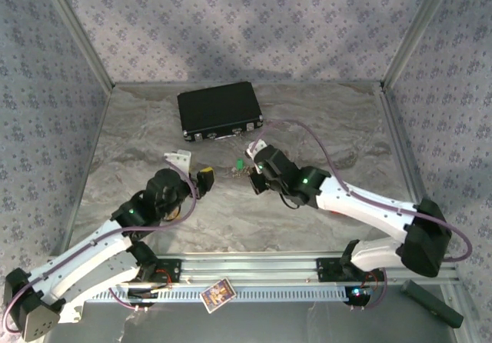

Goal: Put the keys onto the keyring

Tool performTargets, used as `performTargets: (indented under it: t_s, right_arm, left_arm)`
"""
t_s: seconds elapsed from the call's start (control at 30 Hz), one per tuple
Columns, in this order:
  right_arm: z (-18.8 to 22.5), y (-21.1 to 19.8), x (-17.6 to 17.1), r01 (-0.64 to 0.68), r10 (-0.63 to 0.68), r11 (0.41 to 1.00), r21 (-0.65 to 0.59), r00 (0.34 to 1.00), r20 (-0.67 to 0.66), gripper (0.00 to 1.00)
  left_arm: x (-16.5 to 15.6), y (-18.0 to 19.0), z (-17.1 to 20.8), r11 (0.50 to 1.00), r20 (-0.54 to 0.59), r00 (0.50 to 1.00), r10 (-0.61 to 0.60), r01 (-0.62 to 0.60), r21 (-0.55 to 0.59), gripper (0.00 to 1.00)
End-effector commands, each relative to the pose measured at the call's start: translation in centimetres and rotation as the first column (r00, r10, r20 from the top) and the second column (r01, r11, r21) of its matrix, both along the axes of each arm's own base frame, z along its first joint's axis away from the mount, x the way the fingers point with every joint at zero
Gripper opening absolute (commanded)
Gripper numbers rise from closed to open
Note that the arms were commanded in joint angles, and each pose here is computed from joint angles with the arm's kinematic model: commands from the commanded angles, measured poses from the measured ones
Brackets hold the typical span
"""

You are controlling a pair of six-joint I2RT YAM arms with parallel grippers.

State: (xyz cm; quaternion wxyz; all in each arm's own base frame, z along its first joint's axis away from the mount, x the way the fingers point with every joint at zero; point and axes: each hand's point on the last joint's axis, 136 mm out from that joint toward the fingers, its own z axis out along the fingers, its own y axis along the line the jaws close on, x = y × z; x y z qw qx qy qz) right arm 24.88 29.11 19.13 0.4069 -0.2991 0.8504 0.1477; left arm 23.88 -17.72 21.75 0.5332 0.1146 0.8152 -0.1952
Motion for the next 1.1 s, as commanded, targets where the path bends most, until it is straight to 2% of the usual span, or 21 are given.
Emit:
performTargets:
  t_s: [0.0,0.17,0.33,0.43,0.53,0.6,0.73,0.87,1.07]
  right_arm:
    - [2.2,1.7,-0.5,-0.178,0.168,0.982,0.066,0.977,0.134,0.00]
    - [2.5,2.0,-1.1,-0.328,0.311,0.940,0.096,0.937,0.156,0.00]
    - [2.8,2.5,-2.8,-0.459,0.438,0.886,0.070,0.876,0.200,0.00]
    - [2.6,2.5,-3.6,-0.505,0.485,0.861,0.056,0.850,0.204,0.00]
    - [2.4,2.4,-3.9,-0.522,0.502,0.852,0.042,0.838,0.215,0.00]
    - [2.4,2.3,-4.0,-0.529,0.510,0.848,0.036,0.831,0.223,0.00]
    - [2.6,2.5,-4.3,-0.551,0.527,0.833,0.043,0.816,0.235,0.00]
    - [2.7,2.6,-4.6,-0.570,0.544,0.820,0.052,0.805,0.237,0.00]
    - [2.5,2.7,-4.9,-0.585,0.561,0.810,0.046,0.794,0.233,0.00]
  left_arm:
    - [-0.8,-1.4,2.4,0.975,0.143,0.973,-0.181,0.158,0.156,0.59]
    - [-1.6,-3.0,3.8,0.915,0.213,0.913,-0.347,0.279,0.292,0.56]
    - [-2.9,-4.8,3.6,0.823,0.192,0.838,-0.511,0.412,0.391,0.57]
    - [-4.4,-6.0,2.9,0.748,0.154,0.771,-0.618,0.517,0.417,0.59]
    - [-6.2,-7.4,2.5,0.668,0.144,0.678,-0.721,0.624,0.405,0.63]
    - [-7.0,-8.0,2.2,0.635,0.139,0.639,-0.756,0.666,0.392,0.67]
    - [-6.9,-8.6,0.7,0.615,0.114,0.626,-0.772,0.689,0.383,0.73]
    - [-7.3,-9.5,-1.0,0.569,0.076,0.585,-0.807,0.739,0.361,0.75]
    - [-6.8,-10.2,-2.2,0.561,0.074,0.579,-0.812,0.739,0.373,0.75]
